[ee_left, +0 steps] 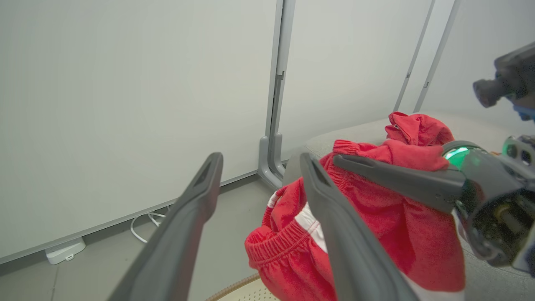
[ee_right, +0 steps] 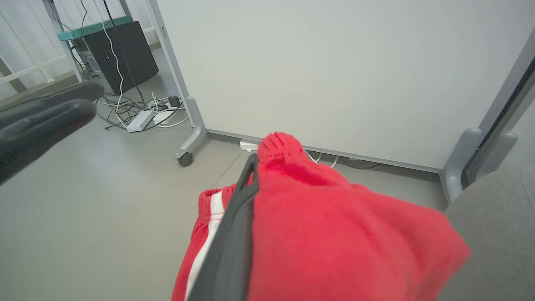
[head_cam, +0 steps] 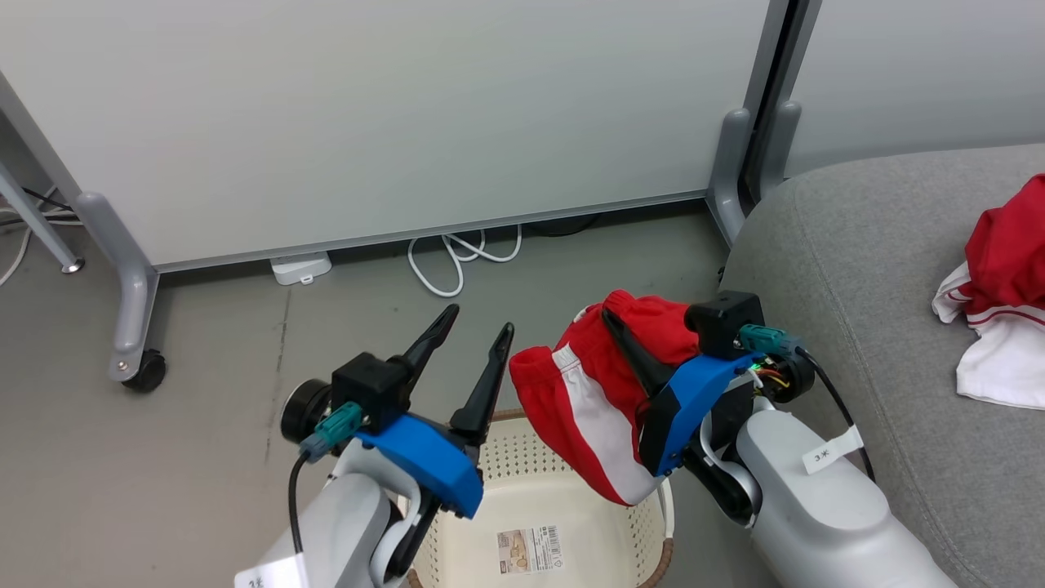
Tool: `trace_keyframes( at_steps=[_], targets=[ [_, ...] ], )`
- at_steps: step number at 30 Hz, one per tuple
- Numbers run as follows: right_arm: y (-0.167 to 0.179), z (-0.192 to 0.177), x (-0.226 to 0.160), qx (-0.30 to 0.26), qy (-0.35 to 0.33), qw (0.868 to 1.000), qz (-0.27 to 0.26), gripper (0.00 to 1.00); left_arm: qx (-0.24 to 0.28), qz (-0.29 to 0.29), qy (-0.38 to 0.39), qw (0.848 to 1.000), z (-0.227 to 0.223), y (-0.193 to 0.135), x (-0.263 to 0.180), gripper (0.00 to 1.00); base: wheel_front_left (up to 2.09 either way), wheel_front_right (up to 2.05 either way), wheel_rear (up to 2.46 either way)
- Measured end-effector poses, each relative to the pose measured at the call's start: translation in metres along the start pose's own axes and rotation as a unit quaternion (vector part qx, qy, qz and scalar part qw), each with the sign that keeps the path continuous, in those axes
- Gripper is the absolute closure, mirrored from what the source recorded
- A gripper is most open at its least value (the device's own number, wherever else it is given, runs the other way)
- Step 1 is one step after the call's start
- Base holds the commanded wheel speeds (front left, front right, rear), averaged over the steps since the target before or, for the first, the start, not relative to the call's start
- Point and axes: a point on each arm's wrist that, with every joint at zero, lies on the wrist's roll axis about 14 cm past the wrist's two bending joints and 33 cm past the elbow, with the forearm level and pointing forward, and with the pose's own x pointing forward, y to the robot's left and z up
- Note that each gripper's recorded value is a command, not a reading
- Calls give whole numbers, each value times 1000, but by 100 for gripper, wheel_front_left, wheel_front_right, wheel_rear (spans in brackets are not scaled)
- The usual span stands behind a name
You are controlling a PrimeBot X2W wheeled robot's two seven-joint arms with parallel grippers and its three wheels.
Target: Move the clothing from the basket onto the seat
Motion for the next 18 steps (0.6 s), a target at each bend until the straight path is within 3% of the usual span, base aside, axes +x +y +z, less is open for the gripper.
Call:
trace_keyframes(
  at_steps=[9, 18],
  targets=[
    [-4, -4, -1, 6, 3, 1000, -6, 100, -8, 77, 1, 997, -18, 35, -36, 0, 0, 0, 0],
    [-7, -8, -4, 11, 7, 1000, -12, 100, -15, 115, 5, 993, -29, 47, -60, 0, 0, 0, 0]
  ],
)
